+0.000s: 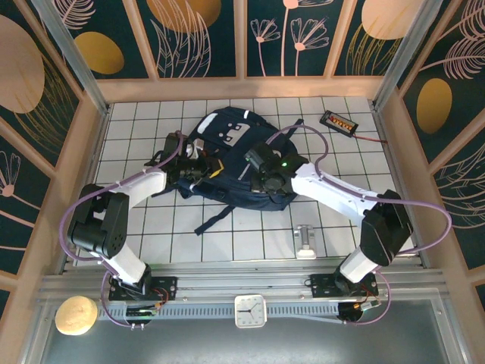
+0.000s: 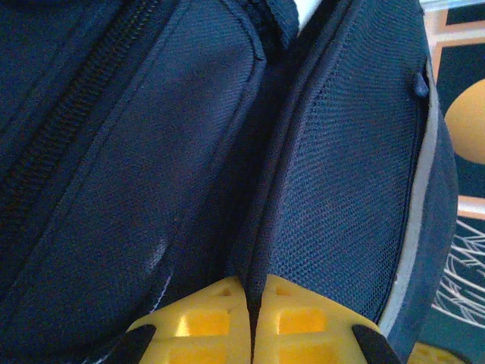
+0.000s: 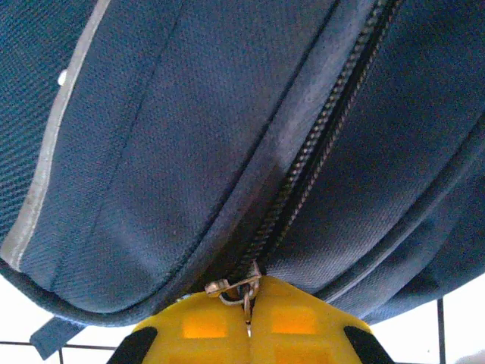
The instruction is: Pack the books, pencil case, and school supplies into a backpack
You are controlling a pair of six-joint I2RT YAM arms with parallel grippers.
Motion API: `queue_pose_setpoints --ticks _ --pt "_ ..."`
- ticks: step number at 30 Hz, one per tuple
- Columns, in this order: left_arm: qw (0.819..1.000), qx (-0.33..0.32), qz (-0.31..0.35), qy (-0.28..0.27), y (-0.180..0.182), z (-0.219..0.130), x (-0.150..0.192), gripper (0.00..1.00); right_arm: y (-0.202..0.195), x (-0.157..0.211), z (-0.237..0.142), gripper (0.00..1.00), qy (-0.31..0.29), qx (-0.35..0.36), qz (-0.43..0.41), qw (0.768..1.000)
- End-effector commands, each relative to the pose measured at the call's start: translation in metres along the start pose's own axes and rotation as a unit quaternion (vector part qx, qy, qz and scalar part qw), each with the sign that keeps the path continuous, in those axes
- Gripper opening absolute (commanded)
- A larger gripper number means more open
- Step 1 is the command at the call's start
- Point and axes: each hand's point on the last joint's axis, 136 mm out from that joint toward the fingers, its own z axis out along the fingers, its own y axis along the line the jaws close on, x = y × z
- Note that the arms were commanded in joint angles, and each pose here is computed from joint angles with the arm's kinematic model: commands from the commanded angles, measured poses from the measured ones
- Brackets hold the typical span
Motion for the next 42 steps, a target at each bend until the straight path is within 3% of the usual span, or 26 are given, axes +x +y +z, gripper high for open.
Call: queue_pose_setpoints --ticks 1,9,10,11,12,14,18,24,37,42 --pt "0.998 -0.055 0.018 -0.018 0.022 -0.014 -0.017 0.0 -0.03 -0.008 -0.002 0.0 0.002 0.023 -0.041 0.999" --pt "0.996 -0.062 0.065 -0.001 0.017 -0.017 -0.027 0.0 0.01 -0.016 -0.005 0.0 0.014 -0.081 -0.093 0.992" --pt "0.996 -0.052 0.067 0.003 0.012 -0.017 -0.027 0.11 0.017 -0.016 -0.006 0.0 0.016 -0.096 -0.091 0.991" --pt "0.997 -0.049 0.065 0.004 0.01 -0.017 -0.027 0.3 0.024 -0.015 -0.008 0.0 0.018 -0.109 -0.089 0.99" --pt "0.997 -0.044 0.064 0.002 0.007 -0.02 -0.026 0.39 0.029 -0.014 -0.008 0.0 0.02 -0.116 -0.087 0.989" --pt "0.998 -0.031 0.054 -0.002 0.0 -0.025 -0.022 0.49 0.04 -0.013 -0.01 0.0 0.022 -0.13 -0.085 0.988" --pt "1.0 0.003 0.002 -0.016 -0.005 -0.04 -0.003 0.58 0.055 -0.01 -0.009 0.0 0.031 -0.153 -0.082 0.984" --pt "0.989 0.085 -0.11 -0.043 -0.013 -0.057 0.019 0.65 0.069 -0.015 -0.013 0.0 0.028 -0.168 -0.09 0.981" --pt "0.976 0.121 -0.174 -0.05 -0.039 -0.034 0.03 0.67 0.105 0.005 -0.017 0.0 0.033 -0.201 -0.108 0.973" --pt "0.976 0.112 -0.182 -0.043 -0.03 -0.031 0.036 0.62 0.116 0.011 -0.016 0.0 0.034 -0.209 -0.111 0.971"
